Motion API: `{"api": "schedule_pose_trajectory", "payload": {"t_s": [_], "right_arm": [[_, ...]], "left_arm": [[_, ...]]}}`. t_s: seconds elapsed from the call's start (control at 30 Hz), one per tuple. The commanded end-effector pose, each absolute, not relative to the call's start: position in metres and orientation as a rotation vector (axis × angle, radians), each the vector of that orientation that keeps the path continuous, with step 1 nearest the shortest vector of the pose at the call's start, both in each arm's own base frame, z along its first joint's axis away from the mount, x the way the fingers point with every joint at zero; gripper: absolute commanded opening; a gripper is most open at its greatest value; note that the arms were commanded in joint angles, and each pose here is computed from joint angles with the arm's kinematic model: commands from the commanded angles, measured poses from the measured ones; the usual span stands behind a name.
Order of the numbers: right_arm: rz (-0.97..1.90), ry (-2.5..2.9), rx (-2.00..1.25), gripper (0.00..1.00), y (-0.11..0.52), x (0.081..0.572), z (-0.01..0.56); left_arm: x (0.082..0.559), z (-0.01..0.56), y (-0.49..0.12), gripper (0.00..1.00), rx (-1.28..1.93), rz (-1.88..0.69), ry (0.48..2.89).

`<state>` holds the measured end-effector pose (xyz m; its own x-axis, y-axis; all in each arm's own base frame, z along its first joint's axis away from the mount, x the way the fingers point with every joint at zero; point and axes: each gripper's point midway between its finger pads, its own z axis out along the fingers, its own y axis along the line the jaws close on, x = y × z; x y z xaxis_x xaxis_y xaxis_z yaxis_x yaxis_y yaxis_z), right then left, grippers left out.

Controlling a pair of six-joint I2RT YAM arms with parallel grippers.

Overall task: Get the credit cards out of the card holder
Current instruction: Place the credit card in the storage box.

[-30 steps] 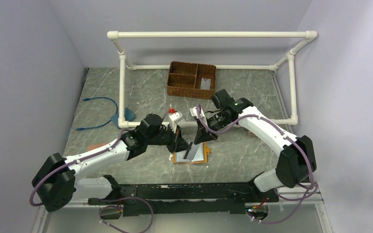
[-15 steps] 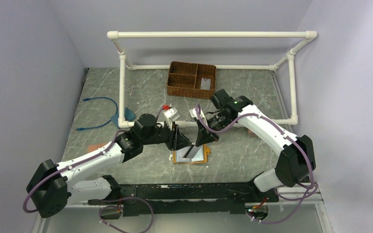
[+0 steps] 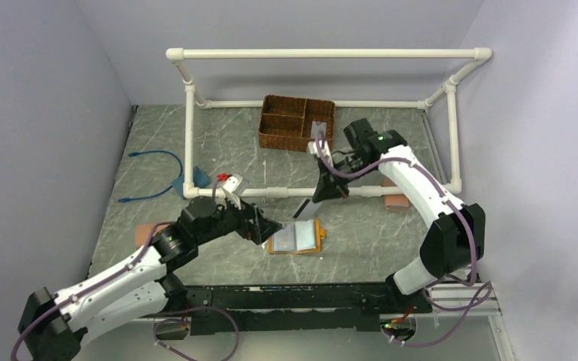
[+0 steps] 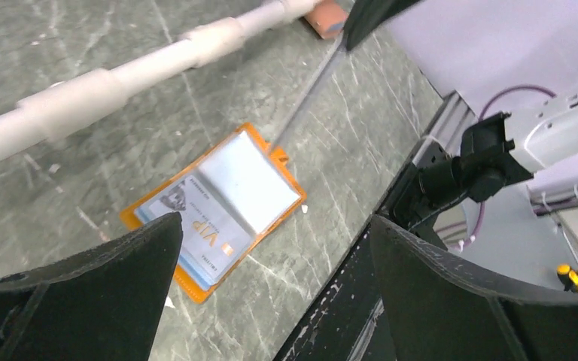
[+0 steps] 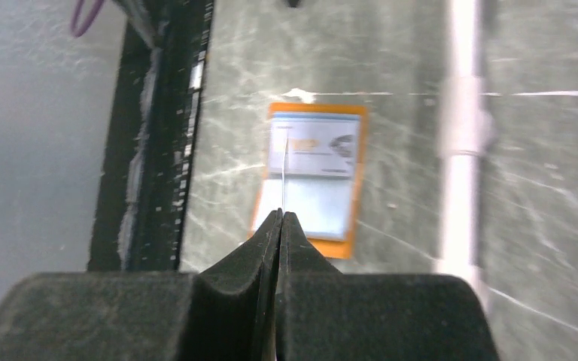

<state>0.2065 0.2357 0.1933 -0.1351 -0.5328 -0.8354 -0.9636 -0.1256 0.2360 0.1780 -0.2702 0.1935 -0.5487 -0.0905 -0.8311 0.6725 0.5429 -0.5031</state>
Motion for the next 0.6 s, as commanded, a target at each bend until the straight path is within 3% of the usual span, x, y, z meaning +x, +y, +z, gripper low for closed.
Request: {"api": "schedule_pose_trajectory", "payload": {"t_s": [0.0,0.4,0.57], "right_arm": [[1.088,1.65,-1.607,0.0,0.223,0.245,0.23],[0.341,1.793,-1.385,0.0,0.19,0.447,0.272],[0.085,1.772,-1.33,0.0,0.181,0.509,0.269]], "left_arm": [[0.185,0.182,-0.244,1.0,0.294,-1.015,1.936],[0.17,0.148,-0.222,0.99,0.18,-0.977,2.079],[0.169,0.141,-0.216,0.99,0.149,-0.953,2.103]]}}
